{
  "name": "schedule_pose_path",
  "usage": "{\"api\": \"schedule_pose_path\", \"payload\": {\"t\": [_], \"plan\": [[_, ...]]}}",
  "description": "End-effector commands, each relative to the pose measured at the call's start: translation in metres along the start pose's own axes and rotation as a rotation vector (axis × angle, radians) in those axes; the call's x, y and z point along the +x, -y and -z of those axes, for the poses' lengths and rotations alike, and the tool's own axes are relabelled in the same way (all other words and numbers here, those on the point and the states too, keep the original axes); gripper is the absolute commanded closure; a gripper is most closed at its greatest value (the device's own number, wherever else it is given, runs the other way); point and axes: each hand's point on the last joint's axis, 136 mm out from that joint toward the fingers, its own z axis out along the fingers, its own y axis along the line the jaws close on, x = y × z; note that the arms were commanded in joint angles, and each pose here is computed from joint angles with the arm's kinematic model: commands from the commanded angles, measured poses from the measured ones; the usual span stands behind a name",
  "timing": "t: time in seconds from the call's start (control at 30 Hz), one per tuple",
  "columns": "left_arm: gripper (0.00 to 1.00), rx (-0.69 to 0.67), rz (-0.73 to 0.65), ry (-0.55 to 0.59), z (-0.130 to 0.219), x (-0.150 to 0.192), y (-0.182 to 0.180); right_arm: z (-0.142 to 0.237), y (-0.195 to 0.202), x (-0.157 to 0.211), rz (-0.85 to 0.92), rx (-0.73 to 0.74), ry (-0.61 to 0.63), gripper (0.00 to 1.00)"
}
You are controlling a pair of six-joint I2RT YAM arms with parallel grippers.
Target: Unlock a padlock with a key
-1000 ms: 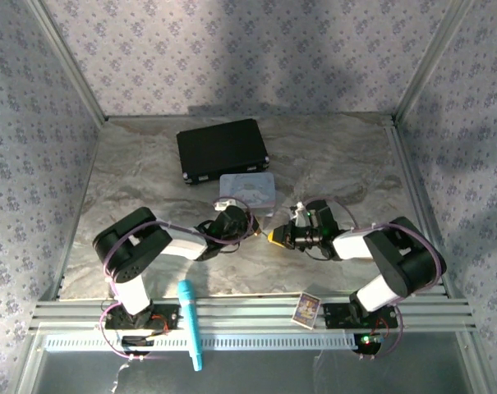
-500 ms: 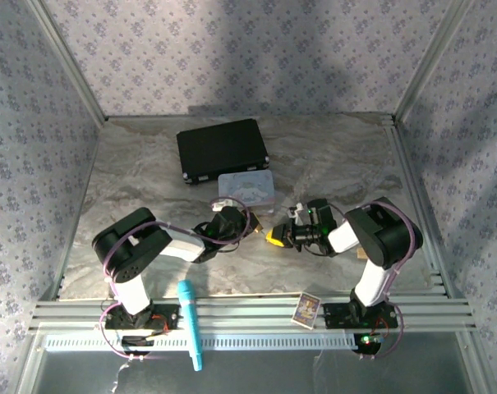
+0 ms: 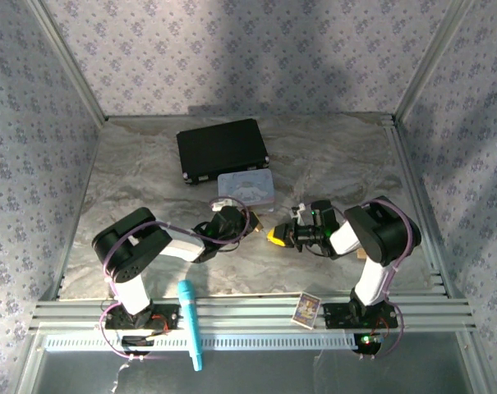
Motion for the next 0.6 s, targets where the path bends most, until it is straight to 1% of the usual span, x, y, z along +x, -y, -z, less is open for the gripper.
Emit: {"api": "schedule_pose_path", "payload": {"t": [0.0,0.57], "plan": [[1.00,0.038,0.043,-0.039,-0.001,0.006,0.009,0.001,-0.006,0.001,0.011,-0.034,-0.004,1.00],[1.00,0.025,0.049,-0.053,-0.005,0.009,0.004,0.000,-0.020,0.001,0.054,-0.071,-0.003,1.00]]}}
